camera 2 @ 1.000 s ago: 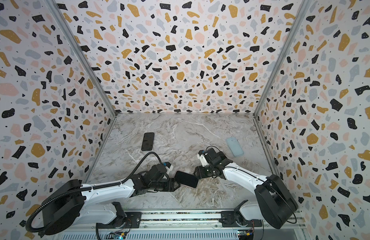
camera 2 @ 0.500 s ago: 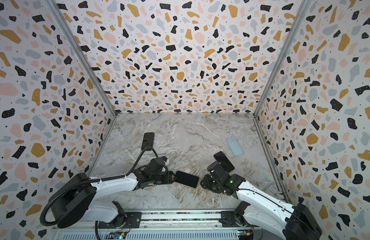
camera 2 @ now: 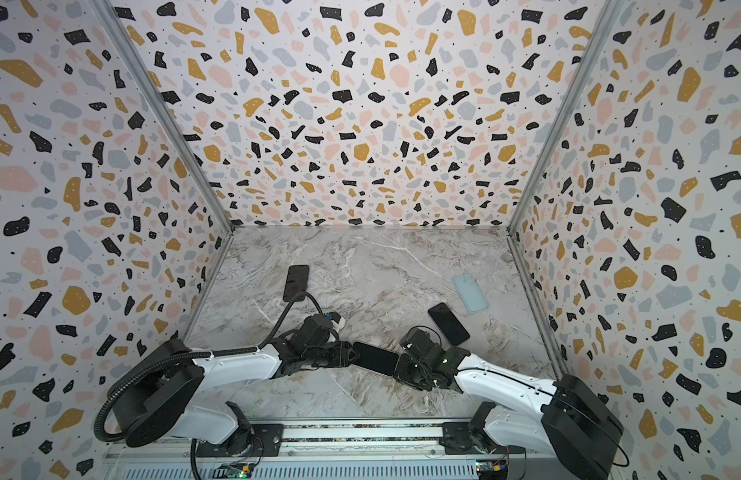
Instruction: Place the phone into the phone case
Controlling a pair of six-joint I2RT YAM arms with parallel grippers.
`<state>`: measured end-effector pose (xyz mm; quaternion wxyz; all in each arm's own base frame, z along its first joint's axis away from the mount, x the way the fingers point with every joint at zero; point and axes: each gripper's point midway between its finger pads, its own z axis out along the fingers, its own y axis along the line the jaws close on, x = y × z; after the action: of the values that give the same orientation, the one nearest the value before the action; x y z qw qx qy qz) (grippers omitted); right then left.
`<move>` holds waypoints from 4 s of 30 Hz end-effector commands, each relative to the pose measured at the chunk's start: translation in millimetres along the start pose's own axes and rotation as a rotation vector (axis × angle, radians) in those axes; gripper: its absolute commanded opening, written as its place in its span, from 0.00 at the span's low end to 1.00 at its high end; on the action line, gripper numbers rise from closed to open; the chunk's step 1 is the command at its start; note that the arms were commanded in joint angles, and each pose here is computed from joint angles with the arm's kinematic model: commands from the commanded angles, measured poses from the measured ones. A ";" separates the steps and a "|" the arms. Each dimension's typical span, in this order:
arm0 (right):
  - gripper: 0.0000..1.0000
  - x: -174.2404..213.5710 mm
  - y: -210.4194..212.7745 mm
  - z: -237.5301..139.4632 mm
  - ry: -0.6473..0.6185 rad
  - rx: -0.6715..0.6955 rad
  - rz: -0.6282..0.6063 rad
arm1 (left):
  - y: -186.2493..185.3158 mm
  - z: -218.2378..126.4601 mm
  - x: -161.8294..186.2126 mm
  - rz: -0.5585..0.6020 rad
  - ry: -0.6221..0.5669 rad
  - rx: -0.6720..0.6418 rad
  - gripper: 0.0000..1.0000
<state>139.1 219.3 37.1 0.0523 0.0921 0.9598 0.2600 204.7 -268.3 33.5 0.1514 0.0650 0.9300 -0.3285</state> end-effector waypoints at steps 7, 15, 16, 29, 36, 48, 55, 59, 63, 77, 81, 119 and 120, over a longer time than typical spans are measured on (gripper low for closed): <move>0.31 -7.8 26.7 0.0 -0.003 -0.056 -0.050 | -3.2 1.6 1.2 0.009 0.003 0.031 0.53; 0.29 -8.2 35.1 2.6 0.012 -0.074 -0.077 | -4.9 2.0 1.8 0.004 0.003 0.043 0.52; 0.28 -7.9 35.1 3.5 0.015 -0.074 -0.078 | -4.9 2.0 2.2 0.005 0.004 0.043 0.52; 0.19 -4.6 42.0 13.2 0.059 -0.087 -0.096 | 0.3 4.8 8.5 -0.001 0.017 0.040 0.51; 0.18 -3.1 48.5 16.2 0.068 -0.092 -0.105 | -1.1 5.1 9.3 -0.005 0.016 0.050 0.51; 0.27 -0.4 47.2 18.6 0.076 -0.069 -0.107 | 1.0 4.8 12.0 0.000 0.017 0.036 0.50; 0.44 -8.4 29.6 0.0 0.021 -0.051 -0.089 | 20.1 -7.2 8.2 0.011 0.013 -0.051 0.59; 0.45 -25.6 24.0 -18.3 -0.035 -0.068 -0.126 | 25.8 -20.3 7.5 0.007 -0.002 -0.085 0.64; 0.45 -52.8 27.8 -31.7 -0.096 -0.082 -0.228 | 22.4 -29.2 13.3 -0.001 -0.015 -0.078 0.76; 0.62 -79.3 47.9 -6.3 -0.055 -0.141 -0.550 | -29.3 -12.5 35.3 0.024 0.021 0.063 0.76; 0.61 -71.1 47.3 2.3 -0.022 -0.185 -0.539 | -31.5 -6.8 31.7 0.031 0.016 0.066 0.76; 0.57 -25.0 36.3 7.8 0.099 -0.309 -0.445 | -21.7 34.4 -16.8 0.000 0.080 0.063 0.63; 0.57 -26.0 35.9 5.6 0.089 -0.303 -0.443 | -20.3 29.8 -11.2 -0.016 0.084 0.061 0.63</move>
<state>174.0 248.9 42.7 0.0733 -0.1430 0.9093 0.3839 239.2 -320.9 37.3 0.1433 0.0931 0.9119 -0.3730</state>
